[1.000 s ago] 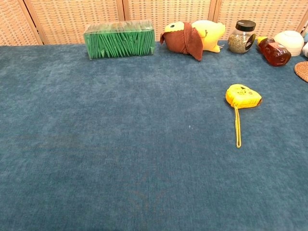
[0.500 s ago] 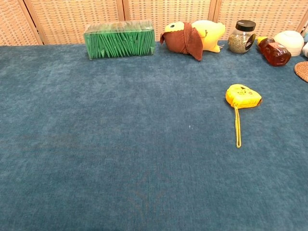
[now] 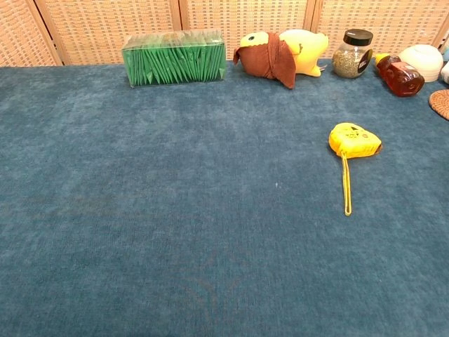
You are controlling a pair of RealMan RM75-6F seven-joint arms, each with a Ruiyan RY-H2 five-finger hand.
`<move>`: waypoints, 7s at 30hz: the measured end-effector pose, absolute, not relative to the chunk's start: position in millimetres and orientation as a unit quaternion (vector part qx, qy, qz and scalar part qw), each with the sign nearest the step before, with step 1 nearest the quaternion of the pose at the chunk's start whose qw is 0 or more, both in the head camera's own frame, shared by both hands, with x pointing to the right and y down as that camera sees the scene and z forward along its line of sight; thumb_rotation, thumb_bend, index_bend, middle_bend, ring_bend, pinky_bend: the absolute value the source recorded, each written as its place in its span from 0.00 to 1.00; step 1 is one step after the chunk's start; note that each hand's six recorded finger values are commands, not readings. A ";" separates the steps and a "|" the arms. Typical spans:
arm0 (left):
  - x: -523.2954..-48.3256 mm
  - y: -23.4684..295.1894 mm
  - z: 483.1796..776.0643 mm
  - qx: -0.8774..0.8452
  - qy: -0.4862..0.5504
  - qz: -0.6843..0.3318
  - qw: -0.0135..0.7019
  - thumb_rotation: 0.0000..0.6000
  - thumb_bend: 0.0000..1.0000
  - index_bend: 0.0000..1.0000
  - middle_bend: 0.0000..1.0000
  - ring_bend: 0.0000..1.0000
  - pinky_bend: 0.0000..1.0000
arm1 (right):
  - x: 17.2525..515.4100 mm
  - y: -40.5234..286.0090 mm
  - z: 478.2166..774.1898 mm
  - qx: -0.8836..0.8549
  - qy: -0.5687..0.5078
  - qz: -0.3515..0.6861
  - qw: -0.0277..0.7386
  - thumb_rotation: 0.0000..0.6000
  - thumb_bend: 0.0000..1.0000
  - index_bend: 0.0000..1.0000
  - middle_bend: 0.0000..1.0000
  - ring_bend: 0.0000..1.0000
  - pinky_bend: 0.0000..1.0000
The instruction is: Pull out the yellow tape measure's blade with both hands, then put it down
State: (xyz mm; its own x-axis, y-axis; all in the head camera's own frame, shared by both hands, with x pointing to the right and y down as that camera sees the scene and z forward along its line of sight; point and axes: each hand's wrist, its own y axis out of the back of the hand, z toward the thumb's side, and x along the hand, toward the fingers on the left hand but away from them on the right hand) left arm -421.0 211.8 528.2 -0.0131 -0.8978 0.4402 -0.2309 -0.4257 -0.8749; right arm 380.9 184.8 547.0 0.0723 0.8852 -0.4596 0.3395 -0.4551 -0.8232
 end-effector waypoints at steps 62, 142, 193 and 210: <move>-434.0 213.9 536.8 -0.619 0.427 -0.592 0.290 0.98 0.19 0.53 0.38 0.30 0.33 | 262.2 68.1 716.8 -0.712 -0.267 0.539 0.363 0.00 0.13 0.39 0.32 0.21 0.13; -429.6 215.2 538.4 -0.628 0.425 -0.585 0.288 0.98 0.19 0.54 0.38 0.30 0.33 | 316.3 100.3 695.8 -0.687 -0.228 0.561 0.403 0.29 0.09 0.33 0.49 0.46 0.42; -429.4 215.9 540.9 -0.626 0.423 -0.589 0.286 0.97 0.19 0.54 0.38 0.30 0.33 | 330.0 96.7 712.9 -0.672 -0.151 0.607 0.395 0.29 0.09 0.39 0.51 0.44 0.36; -437.0 220.9 538.7 -0.620 0.426 -0.595 0.282 0.98 0.19 0.54 0.38 0.30 0.33 | 313.5 88.2 717.2 -0.676 -0.152 0.599 0.402 0.29 0.09 0.39 0.50 0.44 0.36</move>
State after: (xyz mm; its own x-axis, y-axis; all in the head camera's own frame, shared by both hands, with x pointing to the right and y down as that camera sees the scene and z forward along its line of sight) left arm -437.0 220.9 538.7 -0.0707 -0.8647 0.4972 -0.1933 -0.4772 -0.8573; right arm 313.5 88.2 717.2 0.2362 0.6862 -0.6880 -0.2762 -0.6314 -0.7246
